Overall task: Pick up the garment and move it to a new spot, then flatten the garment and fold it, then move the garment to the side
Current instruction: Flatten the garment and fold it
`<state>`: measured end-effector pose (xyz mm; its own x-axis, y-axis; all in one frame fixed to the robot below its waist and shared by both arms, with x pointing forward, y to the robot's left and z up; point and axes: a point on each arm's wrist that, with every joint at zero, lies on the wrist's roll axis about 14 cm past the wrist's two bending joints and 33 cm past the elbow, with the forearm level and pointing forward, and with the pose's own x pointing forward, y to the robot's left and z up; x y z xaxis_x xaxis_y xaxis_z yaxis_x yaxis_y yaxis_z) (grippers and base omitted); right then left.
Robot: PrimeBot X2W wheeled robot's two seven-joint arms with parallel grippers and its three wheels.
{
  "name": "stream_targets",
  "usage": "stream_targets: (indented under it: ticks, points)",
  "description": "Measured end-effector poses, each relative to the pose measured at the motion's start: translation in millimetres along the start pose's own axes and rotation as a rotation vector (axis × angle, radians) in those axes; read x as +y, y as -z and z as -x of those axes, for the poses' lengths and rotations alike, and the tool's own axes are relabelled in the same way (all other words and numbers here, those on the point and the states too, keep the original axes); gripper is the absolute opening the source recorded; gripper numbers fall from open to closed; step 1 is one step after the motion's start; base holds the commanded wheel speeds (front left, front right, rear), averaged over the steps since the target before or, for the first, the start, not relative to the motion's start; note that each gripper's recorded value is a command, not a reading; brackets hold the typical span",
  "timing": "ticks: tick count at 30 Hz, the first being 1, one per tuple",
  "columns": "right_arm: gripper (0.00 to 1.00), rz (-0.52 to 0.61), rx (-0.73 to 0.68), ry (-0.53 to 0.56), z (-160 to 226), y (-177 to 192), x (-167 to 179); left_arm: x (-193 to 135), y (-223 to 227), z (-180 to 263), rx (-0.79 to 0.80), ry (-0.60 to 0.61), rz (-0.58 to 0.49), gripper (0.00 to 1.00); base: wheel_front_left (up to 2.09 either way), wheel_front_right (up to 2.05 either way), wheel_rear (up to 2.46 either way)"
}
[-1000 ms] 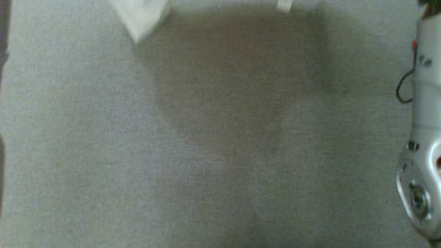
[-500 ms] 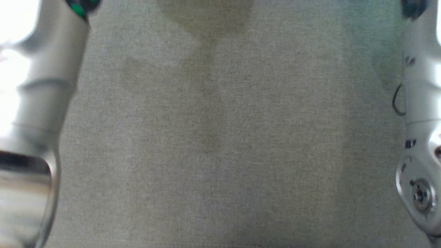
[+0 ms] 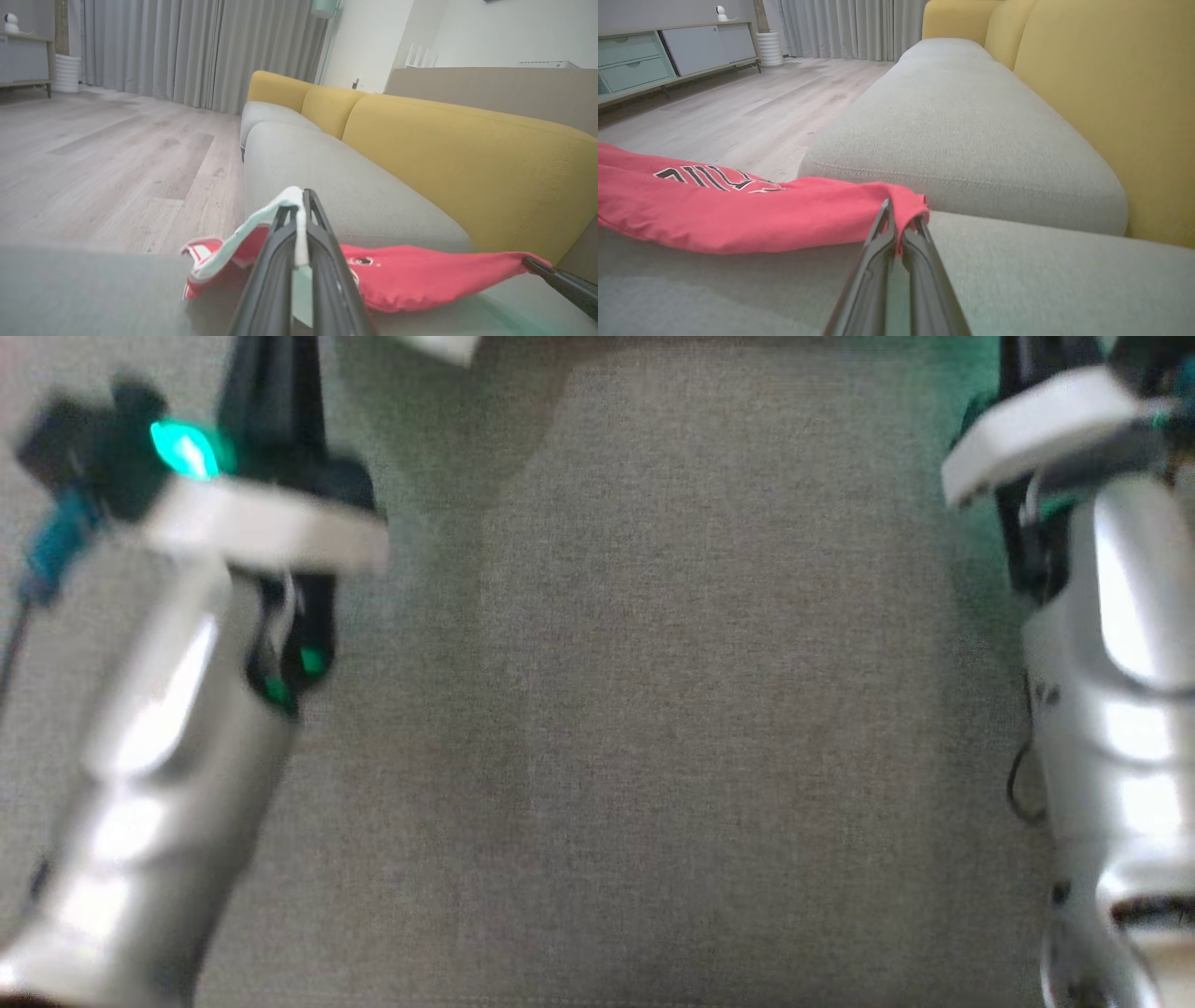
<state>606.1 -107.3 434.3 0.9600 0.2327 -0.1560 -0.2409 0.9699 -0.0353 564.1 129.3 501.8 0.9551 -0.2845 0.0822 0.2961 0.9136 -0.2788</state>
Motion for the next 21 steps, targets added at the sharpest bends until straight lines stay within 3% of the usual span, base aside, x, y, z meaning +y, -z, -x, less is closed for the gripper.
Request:
stream_targets:
  ticks: [7, 21]
  points:
    - [0.00, -0.062, 0.006, 0.004, 59.5, 6.3, 7.4, -17.3, 17.8, 74.9, 0.053, -0.053, 0.069, 0.00, 0.00, 0.00, 0.00]
    - [0.00, -0.144, 0.075, 0.039, 198.9, 1.9, 17.9, -61.4, -1.5, 202.6, 0.123, -0.115, 0.159, 0.00, 0.00, 0.00, 0.00]
